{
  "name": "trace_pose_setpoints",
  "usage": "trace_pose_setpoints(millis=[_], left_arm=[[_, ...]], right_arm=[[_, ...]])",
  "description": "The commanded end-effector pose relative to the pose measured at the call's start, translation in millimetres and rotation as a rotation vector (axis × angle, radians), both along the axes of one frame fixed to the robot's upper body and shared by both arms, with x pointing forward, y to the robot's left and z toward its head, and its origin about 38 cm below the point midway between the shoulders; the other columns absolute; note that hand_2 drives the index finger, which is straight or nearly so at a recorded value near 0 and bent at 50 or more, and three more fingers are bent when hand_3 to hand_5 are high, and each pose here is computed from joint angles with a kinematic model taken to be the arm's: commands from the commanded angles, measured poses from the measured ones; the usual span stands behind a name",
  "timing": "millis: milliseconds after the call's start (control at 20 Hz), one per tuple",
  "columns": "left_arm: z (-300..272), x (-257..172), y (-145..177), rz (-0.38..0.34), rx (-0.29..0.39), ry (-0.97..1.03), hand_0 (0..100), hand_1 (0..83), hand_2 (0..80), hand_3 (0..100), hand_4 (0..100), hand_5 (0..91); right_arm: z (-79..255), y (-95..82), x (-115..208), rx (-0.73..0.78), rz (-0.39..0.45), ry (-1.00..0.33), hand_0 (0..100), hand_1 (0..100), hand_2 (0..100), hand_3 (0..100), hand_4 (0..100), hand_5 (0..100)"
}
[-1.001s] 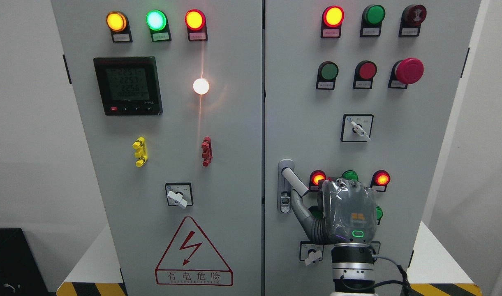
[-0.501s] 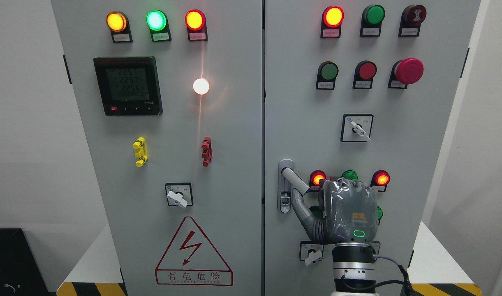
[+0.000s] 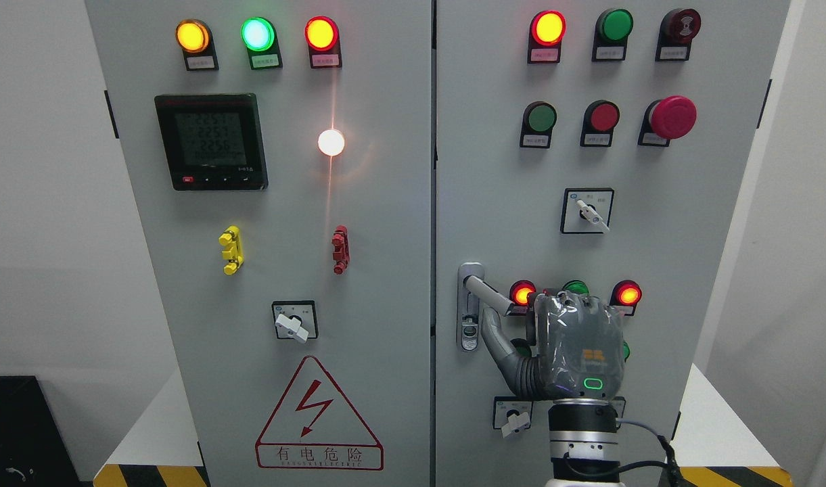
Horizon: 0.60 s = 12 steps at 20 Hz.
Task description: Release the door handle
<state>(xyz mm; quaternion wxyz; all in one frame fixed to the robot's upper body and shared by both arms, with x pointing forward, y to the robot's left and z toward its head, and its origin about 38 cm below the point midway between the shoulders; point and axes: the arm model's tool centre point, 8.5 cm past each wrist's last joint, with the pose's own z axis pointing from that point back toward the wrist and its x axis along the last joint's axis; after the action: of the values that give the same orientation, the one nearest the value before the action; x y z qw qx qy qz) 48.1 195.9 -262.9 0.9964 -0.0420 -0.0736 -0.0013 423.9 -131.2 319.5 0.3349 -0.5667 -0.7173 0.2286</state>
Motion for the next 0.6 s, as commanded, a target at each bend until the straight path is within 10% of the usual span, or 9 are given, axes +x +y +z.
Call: trace_pose_setpoints(millis=[0,551], left_arm=[[0.0,0.1,-0.1,0.0,-0.001,-0.001,12,55.6,0.0,0,0,0.0],[0.0,0.1,-0.1,0.0,-0.001,-0.001,12,55.6,0.0,0,0,0.0]], right_arm=[[1.0,-1.2,-0.5,0.003,-0.003,-0.002,43,28,100,100,95,100],[1.0,-2.8,-0.2,0.005,-0.007,-0.002,44,28,100,100,95,100]])
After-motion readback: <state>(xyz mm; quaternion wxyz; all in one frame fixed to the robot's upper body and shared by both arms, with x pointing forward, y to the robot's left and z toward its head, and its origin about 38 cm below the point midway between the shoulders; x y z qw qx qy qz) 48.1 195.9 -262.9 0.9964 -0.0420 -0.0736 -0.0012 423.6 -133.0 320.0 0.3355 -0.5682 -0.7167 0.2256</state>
